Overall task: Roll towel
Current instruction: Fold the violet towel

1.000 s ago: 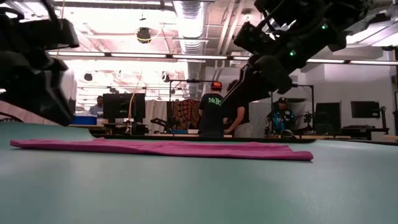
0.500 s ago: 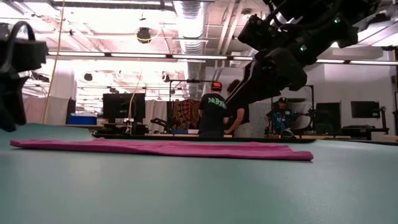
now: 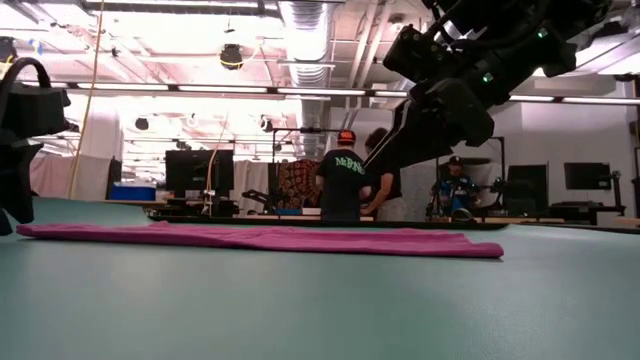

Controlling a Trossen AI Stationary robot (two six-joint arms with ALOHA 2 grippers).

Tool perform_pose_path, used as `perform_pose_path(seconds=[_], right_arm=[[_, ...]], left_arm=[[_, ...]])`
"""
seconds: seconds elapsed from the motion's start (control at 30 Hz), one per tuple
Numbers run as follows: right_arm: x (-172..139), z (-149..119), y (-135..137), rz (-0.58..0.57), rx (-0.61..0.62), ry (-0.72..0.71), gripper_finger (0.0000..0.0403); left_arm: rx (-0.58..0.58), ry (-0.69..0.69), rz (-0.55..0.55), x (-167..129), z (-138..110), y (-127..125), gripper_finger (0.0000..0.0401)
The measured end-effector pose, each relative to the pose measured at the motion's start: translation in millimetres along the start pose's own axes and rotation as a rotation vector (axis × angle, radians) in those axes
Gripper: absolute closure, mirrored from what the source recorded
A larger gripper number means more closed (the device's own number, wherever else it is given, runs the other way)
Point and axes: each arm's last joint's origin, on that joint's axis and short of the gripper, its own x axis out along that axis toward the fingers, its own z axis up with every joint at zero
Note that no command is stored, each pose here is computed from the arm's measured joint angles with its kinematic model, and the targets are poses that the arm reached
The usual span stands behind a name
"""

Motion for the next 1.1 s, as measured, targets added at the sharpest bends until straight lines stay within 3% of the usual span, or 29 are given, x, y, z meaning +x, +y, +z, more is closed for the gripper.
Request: perform_pose_path(seconds=[0.27, 0.4, 0.53, 0.83, 1.1], right_arm=[[5.3, 6.6, -17.3, -0.050, 0.046, -0.062, 0.0204], [8.0, 11.0, -28.6, -0.081, 0.036, -0.105, 0.0204], [10.4, 11.3, -38.4, -0.098, 0.053, -0.112, 0.0204], [9.1, 11.6, -29.0, 0.034, 0.034, -0.120, 0.0204], [8.0, 10.6, -24.5, 0.050, 0.037, -0.108, 0.0204]], left_arm=[[-0.042, 0.031, 0.108, 3.3, 1.1, 12.9, 0.0296], [-0.070, -0.024, 0.149, 5.8, 7.0, 16.4, 0.0296], [-0.074, -0.044, 0.141, 8.8, 13.4, 17.5, 0.0296], [0.025, 0.007, 0.047, 9.8, 15.2, 12.8, 0.0296], [0.090, -0.008, 0.070, 10.3, 14.0, 13.4, 0.0296]])
